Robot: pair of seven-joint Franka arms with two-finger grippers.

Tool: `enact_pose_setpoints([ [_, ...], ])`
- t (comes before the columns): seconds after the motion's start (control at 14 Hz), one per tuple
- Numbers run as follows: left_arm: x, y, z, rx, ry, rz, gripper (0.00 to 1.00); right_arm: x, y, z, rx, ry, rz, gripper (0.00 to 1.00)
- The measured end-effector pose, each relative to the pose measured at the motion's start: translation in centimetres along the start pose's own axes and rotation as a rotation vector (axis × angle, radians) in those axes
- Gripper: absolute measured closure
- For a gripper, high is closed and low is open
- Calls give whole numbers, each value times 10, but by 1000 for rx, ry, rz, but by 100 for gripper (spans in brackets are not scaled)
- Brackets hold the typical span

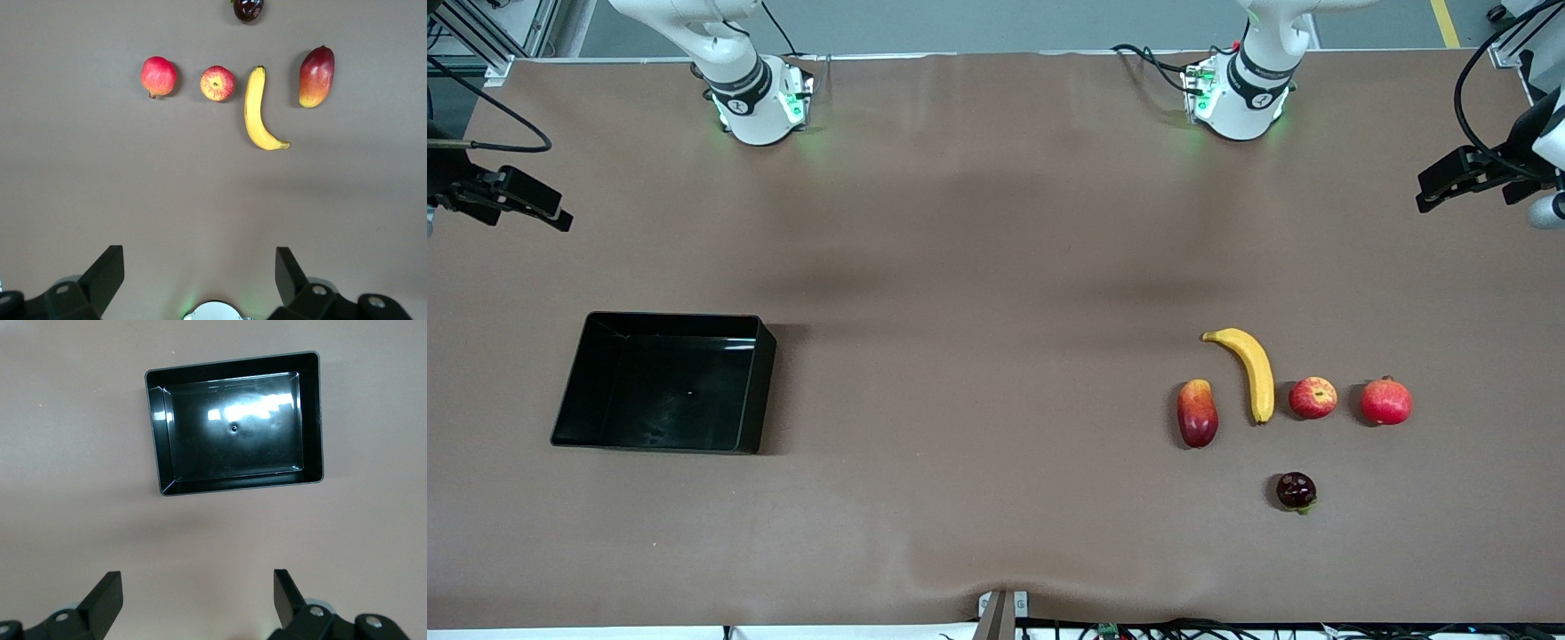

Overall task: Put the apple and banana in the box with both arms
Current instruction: 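Reach the left gripper to the red apple while the right gripper reaches the box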

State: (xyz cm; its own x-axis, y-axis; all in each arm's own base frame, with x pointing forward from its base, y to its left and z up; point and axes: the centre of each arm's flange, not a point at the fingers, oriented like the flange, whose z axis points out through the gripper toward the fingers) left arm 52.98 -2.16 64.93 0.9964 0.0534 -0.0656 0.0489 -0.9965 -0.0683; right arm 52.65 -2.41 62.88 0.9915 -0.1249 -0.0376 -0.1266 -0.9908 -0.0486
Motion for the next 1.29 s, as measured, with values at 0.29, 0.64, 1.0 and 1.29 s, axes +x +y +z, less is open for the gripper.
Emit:
enact_pose_setpoints([
  [0.29,0,0,-3,-1,6,0,0,0,0,0,0,0,0,0],
  [0.64,9,1,6,-1,-8,1,0,0,0,0,0,0,0,0],
  [1.0,53,6,62,-4,-53,6,0,0,0,0,0,0,0,0],
  [1.29,98,12,126,-10,-69,-7,0,8,7,11,-11,-13,12,0],
])
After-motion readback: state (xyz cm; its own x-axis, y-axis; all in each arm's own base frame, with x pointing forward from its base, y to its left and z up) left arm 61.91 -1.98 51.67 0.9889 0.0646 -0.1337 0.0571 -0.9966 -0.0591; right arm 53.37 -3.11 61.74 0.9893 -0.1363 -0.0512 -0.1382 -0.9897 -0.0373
